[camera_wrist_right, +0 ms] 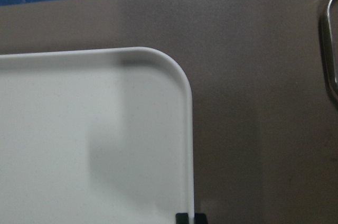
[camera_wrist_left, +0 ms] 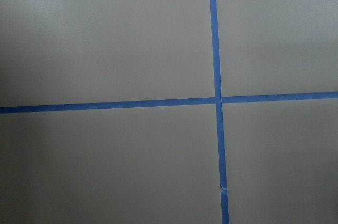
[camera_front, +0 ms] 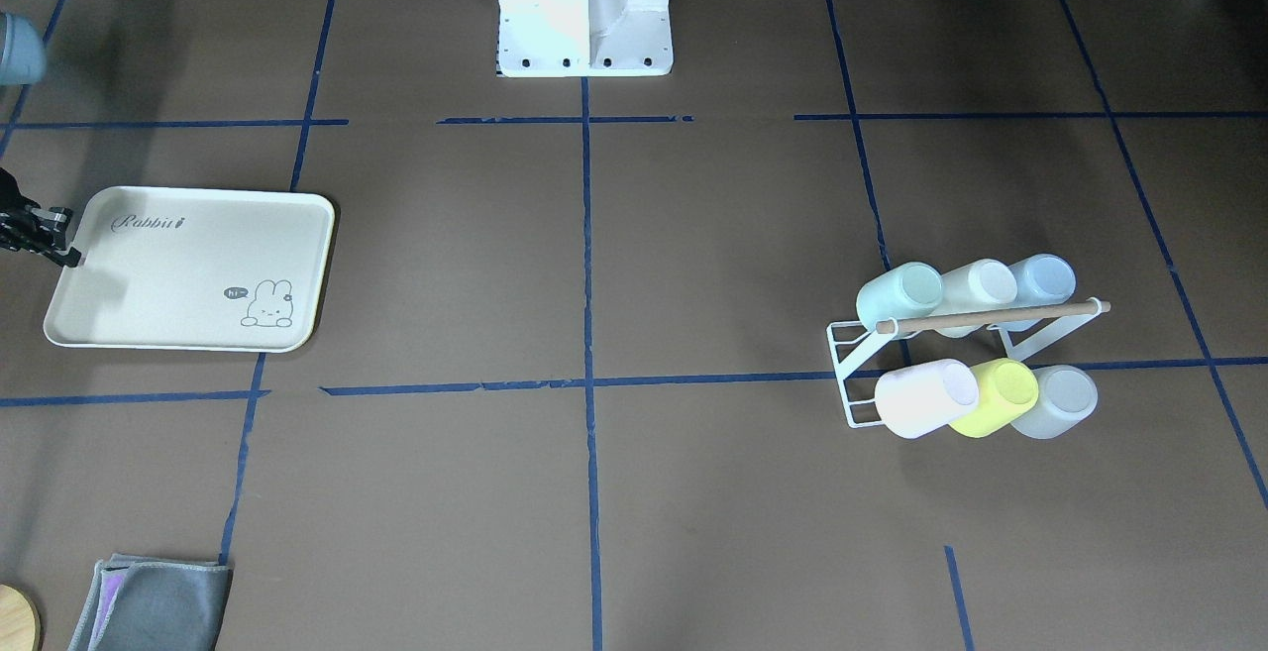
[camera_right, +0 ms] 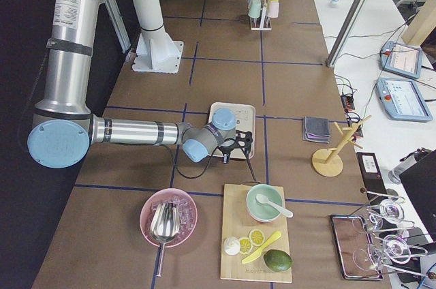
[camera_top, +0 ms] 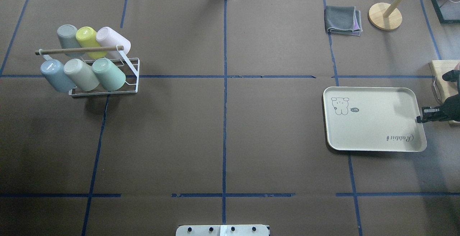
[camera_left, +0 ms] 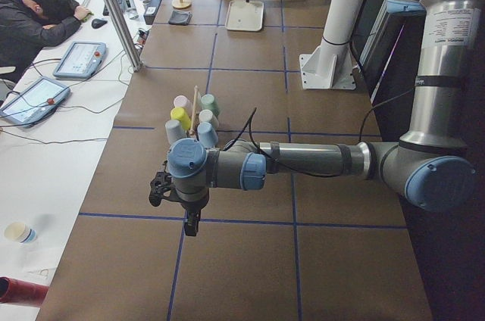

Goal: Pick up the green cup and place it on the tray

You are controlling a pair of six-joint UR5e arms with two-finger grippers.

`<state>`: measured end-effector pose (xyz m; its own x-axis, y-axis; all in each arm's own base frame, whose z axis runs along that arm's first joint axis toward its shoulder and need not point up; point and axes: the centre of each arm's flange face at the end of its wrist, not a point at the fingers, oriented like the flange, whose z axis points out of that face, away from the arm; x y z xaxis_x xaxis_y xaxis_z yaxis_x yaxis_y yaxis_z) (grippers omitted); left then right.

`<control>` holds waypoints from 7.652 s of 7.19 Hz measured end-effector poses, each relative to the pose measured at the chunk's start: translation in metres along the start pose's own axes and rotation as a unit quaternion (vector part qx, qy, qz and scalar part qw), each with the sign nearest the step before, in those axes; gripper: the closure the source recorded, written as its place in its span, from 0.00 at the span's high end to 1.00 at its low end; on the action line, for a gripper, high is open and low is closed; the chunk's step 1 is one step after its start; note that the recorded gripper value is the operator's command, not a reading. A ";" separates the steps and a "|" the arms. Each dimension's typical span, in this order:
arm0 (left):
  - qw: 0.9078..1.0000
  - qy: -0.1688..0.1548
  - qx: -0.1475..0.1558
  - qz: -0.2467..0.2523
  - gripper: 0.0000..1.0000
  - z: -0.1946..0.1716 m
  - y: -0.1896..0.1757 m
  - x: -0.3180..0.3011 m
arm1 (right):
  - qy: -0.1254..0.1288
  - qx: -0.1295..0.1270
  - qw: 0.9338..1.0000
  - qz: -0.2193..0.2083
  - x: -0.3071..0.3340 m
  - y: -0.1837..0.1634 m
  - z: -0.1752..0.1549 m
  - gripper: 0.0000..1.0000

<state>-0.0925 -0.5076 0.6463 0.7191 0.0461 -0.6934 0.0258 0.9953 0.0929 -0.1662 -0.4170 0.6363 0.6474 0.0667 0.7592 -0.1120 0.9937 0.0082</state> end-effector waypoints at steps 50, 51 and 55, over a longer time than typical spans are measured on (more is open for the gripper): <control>0.371 -0.522 -0.179 0.747 0.99 0.085 0.099 0.627 | 0.090 -0.019 0.995 -0.041 -0.125 -0.086 -0.099 1.00; 0.358 -0.523 -0.192 0.749 0.99 0.103 0.097 0.638 | 0.090 -0.019 0.995 -0.041 -0.125 -0.086 -0.098 1.00; 0.319 -0.544 -0.223 0.743 1.00 0.161 0.088 0.647 | 0.093 -0.022 0.995 -0.038 -0.123 -0.090 -0.093 1.00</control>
<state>0.4869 -0.4037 0.3213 -0.4709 0.6804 0.5616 -0.8327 -0.1325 -0.5377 -0.1653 -0.5066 0.4818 0.7812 0.0034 0.6242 -0.0269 0.9992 0.0282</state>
